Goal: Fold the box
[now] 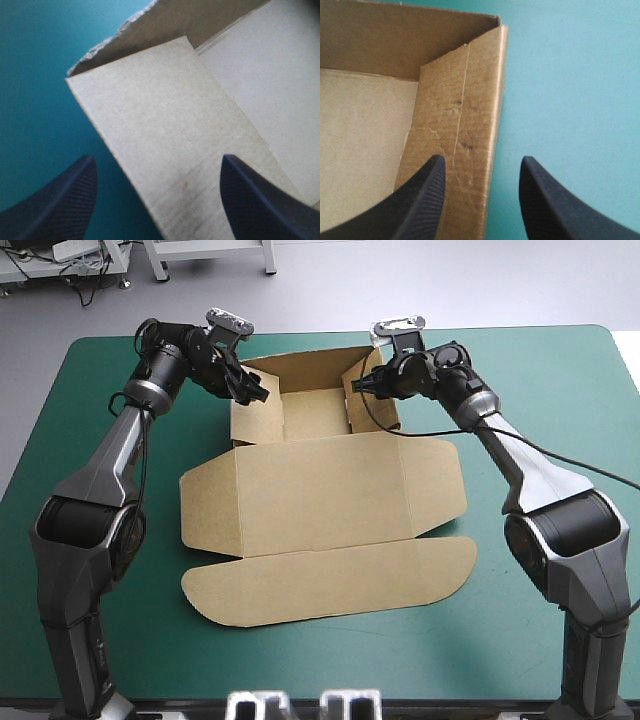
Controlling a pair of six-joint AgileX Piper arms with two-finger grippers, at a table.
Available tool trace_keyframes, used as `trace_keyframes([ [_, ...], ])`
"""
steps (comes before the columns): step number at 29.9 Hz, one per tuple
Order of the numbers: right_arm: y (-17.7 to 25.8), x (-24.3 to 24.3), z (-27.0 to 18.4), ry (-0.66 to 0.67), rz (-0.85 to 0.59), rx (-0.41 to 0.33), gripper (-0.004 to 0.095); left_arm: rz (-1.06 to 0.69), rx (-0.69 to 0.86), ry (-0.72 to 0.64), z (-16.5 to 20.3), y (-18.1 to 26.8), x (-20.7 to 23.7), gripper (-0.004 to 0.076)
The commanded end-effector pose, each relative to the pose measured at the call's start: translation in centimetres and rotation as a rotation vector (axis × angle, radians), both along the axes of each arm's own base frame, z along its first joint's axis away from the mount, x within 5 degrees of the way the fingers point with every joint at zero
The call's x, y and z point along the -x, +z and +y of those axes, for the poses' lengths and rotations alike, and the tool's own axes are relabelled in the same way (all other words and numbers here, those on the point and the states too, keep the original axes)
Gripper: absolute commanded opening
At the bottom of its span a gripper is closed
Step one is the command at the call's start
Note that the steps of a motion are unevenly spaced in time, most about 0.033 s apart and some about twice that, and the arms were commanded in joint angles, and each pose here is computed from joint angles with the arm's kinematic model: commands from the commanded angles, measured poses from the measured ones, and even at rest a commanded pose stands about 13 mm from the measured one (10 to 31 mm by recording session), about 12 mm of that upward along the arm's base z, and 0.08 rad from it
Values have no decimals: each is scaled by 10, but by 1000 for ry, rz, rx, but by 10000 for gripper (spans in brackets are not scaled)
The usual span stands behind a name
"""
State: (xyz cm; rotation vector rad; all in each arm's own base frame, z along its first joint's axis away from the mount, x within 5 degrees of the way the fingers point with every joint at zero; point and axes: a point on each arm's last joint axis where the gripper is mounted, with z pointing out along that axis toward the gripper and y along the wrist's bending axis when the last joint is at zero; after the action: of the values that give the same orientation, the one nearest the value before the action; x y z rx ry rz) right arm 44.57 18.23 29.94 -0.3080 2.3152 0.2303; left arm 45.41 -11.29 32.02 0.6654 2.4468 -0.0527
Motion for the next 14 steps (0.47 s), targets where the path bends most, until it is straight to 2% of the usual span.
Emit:
trace_keyframes([
  [1, 67, 17, -10, -1, -184, -65, 432, -112, 69, 25, 5, 62, 22, 501],
  [5, 81, 29, -15, -3, -169, -66, 431, -34, 79, 61, 9, 75, 40, 490],
  [7, 83, 35, -16, -4, -122, -65, 432, 26, 61, 56, 11, 80, 53, 447],
  [11, 76, 45, -19, -5, 5, -33, 427, -12, 140, 34, 9, 106, 75, 298],
  [14, 71, 44, -19, -6, 38, -19, 427, -65, 230, -14, 8, 137, 102, 150],
])
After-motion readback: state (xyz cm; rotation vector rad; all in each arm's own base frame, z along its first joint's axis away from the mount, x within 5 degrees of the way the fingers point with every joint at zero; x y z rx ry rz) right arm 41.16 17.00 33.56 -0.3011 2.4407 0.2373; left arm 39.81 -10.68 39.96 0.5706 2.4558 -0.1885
